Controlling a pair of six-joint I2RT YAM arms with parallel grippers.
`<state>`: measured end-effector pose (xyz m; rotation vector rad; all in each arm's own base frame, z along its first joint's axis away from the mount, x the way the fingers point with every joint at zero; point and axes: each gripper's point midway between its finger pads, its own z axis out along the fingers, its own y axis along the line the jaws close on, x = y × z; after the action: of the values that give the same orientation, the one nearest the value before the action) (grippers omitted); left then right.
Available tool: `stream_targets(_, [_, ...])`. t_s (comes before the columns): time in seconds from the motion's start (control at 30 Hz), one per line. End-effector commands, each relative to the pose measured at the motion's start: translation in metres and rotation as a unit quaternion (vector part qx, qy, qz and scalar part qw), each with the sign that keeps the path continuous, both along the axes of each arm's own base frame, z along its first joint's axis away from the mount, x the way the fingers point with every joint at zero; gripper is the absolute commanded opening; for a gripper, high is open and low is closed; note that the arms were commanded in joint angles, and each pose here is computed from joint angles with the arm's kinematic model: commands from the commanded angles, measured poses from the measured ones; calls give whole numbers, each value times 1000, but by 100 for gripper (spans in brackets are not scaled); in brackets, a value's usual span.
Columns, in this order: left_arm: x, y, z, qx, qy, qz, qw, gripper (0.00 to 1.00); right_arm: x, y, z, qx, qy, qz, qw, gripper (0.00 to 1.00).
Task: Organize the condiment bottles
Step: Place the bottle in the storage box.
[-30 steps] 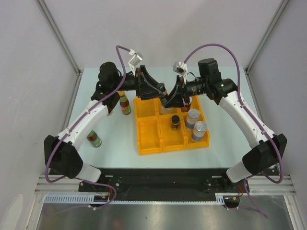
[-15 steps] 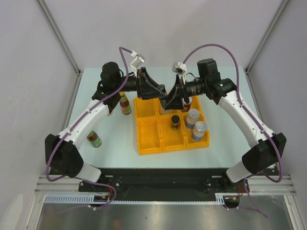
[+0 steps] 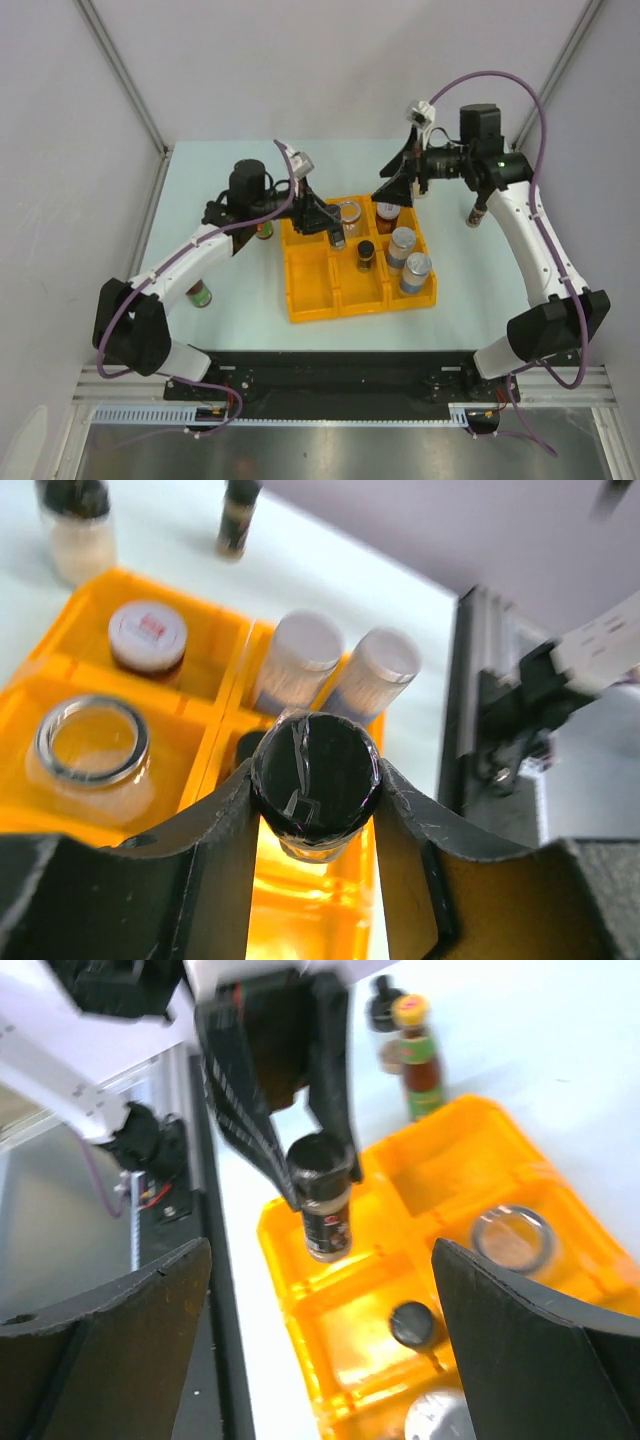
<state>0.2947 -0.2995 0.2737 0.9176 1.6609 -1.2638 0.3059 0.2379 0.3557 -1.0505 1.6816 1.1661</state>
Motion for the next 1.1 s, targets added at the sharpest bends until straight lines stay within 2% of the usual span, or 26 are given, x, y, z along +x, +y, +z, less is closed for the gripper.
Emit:
stream_targets(0.0, [2, -5, -35, 49, -65, 20, 996, 1, 5, -37, 40, 12, -49, -65, 997, 99])
stream_targets(0.17, [4, -16, -73, 89, -64, 25, 994, 0, 41, -86, 32, -27, -62, -194, 979, 100])
stream_targets(0.27, [7, -20, -89, 106, -75, 31, 991, 0, 49, -102, 19, -26, -44, -213, 976, 100])
stream_targets(0.3, [6, -19, -96, 108, -73, 32, 991, 0, 56, -122, 17, -25, -38, -239, 970, 100])
stream_targets(0.47, [11, -26, -110, 104, -74, 39, 991, 0, 60, -143, 1, -15, -2, -246, 969, 100])
stream_targets(1.07, [18, -35, -153, 119, -84, 48, 988, 0, 66, -154, -23, -33, 20, -250, 967, 100])
